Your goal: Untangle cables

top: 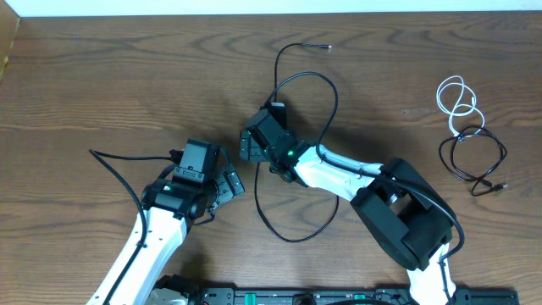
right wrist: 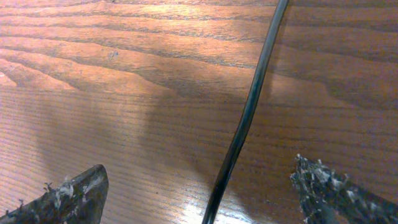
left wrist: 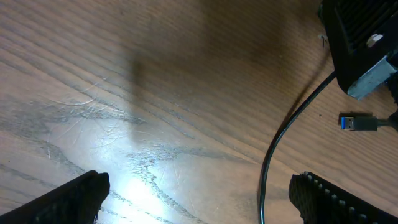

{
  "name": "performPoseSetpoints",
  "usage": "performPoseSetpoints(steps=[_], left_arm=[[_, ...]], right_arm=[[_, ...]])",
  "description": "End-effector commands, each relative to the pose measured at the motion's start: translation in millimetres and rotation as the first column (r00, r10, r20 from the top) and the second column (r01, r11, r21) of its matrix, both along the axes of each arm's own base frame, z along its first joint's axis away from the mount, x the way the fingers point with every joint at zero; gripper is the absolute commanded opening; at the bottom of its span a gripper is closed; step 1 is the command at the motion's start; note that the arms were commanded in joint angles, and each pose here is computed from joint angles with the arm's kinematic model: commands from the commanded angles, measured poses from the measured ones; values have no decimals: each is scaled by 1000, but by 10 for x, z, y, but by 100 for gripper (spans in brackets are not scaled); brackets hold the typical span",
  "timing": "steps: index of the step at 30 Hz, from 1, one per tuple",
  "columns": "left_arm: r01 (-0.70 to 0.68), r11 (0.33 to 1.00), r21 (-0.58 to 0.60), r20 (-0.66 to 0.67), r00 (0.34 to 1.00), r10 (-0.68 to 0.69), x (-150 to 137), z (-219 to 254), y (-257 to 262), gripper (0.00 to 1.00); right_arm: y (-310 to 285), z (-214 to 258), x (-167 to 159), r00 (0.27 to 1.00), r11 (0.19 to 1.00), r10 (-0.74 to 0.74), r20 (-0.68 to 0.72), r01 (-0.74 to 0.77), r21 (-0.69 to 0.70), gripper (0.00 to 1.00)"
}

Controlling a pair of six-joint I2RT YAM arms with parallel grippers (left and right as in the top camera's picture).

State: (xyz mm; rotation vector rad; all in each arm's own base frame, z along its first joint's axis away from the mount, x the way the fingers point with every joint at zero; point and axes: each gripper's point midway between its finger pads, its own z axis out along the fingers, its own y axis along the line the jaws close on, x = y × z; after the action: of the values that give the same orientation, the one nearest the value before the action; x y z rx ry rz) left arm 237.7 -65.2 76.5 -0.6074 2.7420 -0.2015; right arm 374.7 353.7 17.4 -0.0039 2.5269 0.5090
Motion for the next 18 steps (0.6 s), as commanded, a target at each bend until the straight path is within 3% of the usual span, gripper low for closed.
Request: performPoseSetpoints(steps=[1,11,18], left_arm=[[-4,1000,-3,12,1000,4,21,42,-4,98],[-4,1000,-3,12,1000,4,21,42,-4,98],[-4,1000,-3,12,1000,4,21,42,-4,98]], right_arm=[[-73,-298,-110,998,999,-6,-57,3,-54,99],[-87,-301,-104,998,998,-10,-56,7,-59,99],[-266,-413,50,996,985,-90,28,93,-146,99]])
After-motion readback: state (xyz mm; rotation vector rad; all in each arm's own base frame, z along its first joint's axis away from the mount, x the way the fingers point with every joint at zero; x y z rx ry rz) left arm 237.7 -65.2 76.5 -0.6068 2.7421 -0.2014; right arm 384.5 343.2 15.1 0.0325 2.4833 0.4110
